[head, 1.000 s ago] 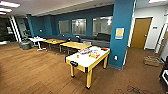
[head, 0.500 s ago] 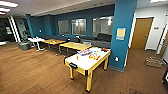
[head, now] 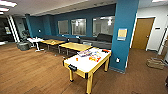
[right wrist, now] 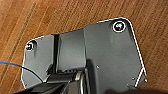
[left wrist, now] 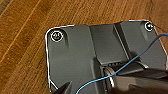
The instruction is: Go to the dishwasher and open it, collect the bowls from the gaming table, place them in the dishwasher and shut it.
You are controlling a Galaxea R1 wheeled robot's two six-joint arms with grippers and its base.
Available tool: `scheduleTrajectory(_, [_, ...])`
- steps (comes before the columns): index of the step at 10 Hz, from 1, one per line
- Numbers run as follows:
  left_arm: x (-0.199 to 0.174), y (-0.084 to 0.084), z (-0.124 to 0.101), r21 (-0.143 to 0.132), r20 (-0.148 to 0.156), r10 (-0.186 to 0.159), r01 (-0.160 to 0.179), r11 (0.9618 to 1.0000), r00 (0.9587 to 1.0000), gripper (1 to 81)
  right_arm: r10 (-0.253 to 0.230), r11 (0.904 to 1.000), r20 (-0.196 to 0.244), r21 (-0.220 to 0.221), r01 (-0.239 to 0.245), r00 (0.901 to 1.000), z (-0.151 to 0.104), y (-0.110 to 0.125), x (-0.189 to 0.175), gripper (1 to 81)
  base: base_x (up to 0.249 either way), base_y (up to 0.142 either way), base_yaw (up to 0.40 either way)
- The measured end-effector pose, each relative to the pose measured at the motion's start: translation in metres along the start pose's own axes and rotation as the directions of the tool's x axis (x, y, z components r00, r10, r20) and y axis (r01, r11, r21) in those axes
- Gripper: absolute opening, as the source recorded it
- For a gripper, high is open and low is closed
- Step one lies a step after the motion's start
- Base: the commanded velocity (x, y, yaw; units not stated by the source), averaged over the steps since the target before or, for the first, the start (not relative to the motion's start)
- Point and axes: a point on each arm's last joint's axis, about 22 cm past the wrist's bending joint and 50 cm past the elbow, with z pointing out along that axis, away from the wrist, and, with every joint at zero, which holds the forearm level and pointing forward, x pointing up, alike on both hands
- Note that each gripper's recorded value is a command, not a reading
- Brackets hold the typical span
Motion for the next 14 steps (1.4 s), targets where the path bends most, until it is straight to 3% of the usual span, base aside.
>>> scheduleTrajectory(4, [-0.0002,-0.0018,-0.0004,0.002,0.0,0.0,0.0,1.0,1.0,81.1,0.0,1.0,-0.001,0.0,0.0,1.0,0.0,-0.0001,0.0005,81.1,0.156,0.0,0.0])
scheduleTrajectory(14, [-0.0002,-0.0034,-0.0007,0.003,0.0,-0.001,0.001,1.0,1.0,81.1,0.001,1.0,0.001,0.007,-0.001,1.0,0.0008,-0.0047,-0.0007,81.1,0.152,0.059,0.0])
